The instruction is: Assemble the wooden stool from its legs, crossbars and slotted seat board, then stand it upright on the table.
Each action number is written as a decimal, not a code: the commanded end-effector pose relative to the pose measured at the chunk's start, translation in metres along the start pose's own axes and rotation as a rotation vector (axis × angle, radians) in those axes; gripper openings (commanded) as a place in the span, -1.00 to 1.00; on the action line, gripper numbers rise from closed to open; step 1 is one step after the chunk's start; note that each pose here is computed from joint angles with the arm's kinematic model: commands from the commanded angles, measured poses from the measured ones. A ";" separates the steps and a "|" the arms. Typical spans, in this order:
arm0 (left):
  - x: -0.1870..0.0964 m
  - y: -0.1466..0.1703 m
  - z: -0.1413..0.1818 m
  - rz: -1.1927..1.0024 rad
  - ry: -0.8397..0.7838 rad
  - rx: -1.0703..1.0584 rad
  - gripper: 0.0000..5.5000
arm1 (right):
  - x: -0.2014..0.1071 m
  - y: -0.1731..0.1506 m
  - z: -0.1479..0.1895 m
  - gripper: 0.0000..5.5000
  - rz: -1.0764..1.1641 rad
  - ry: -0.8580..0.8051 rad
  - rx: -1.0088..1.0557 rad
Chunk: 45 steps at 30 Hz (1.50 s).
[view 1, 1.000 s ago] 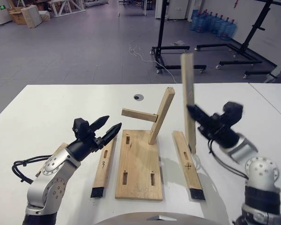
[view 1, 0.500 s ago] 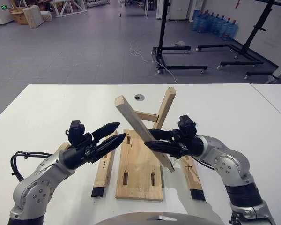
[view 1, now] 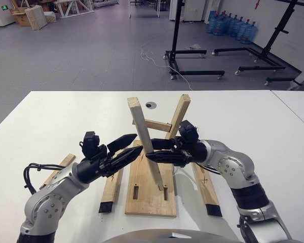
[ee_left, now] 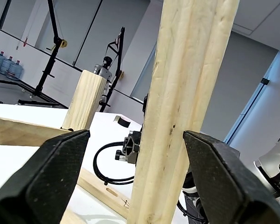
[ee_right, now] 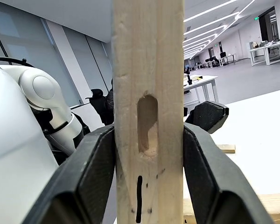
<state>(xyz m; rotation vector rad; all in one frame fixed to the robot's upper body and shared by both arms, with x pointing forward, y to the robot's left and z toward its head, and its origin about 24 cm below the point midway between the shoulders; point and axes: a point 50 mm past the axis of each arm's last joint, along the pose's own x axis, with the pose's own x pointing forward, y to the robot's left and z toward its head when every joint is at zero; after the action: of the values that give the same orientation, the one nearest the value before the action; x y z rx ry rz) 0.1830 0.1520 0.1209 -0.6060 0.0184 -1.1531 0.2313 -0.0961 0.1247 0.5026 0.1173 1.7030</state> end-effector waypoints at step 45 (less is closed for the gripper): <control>0.012 -0.009 -0.030 -0.050 0.086 0.043 -0.25 | -0.001 -0.020 0.009 -0.27 0.014 0.334 -0.086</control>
<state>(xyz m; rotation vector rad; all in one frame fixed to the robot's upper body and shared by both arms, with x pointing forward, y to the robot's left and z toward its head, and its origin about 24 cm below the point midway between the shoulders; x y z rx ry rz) 0.1753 0.1291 0.1013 -0.4945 0.0766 -1.1911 0.2466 -0.0945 0.1143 0.2059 0.3239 1.8004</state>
